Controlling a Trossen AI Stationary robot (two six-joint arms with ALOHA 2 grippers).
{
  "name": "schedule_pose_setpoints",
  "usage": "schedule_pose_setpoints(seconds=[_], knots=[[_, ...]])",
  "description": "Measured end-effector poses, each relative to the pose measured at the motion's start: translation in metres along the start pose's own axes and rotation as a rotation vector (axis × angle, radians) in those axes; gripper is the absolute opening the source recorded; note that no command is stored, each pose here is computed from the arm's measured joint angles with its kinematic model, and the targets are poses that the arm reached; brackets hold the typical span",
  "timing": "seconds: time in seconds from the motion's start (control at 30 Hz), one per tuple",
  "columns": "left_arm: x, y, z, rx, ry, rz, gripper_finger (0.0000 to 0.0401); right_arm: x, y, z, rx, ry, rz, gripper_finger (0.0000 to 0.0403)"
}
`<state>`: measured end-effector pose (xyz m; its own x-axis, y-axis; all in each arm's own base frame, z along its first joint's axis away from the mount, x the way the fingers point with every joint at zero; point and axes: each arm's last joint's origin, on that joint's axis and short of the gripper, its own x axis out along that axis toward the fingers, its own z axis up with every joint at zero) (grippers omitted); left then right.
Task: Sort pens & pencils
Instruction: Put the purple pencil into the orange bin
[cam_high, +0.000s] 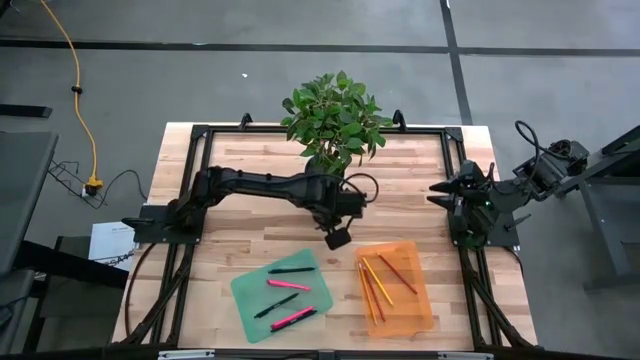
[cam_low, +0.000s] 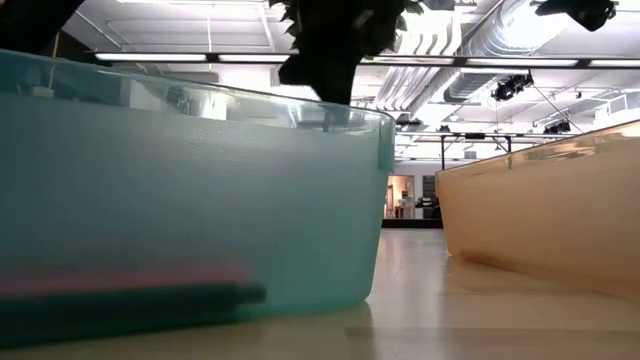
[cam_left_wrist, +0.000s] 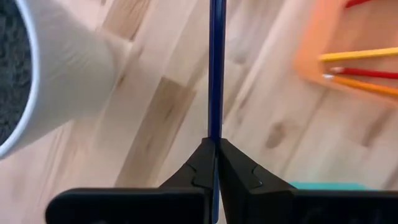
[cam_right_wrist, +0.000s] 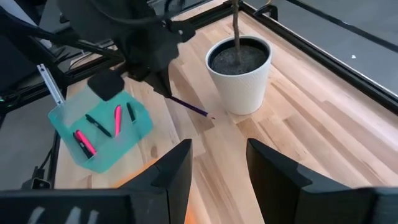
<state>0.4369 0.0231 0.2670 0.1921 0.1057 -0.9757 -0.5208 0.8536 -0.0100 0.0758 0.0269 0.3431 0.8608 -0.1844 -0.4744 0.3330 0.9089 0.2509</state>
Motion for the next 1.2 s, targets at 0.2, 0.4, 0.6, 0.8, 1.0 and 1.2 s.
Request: schedule_pose_setpoints(seconds=[0.2,0.4,0.6,0.8,1.0,1.2], knots=[[-0.022,-0.016,0.0,0.045,-0.07,-0.044,0.0002,0.0,0.001,-0.001,0.002,0.035,0.044,0.0144],[-0.047,-0.029,-0.001,0.071,-0.172,-0.048,0.0002,0.0,0.005,0.003,0.03,0.011,0.087,0.0144],[-0.074,-0.035,0.003,0.094,-0.292,-0.069,0.0001,0.001,0.014,0.008,0.061,0.009,0.192,0.0144],[-0.095,-0.038,0.002,0.115,-0.404,-0.103,0.0001,0.009,0.025,0.01,0.07,0.023,0.218,0.0144],[-0.114,-0.037,-0.004,0.153,-0.464,-0.109,0.0001,0.023,0.046,0.017,0.02,-0.033,0.247,0.0144],[-0.138,-0.037,-0.008,0.18,-0.574,-0.134,0.0001,0.037,0.065,0.022,-0.008,-0.1,0.254,0.0144]])
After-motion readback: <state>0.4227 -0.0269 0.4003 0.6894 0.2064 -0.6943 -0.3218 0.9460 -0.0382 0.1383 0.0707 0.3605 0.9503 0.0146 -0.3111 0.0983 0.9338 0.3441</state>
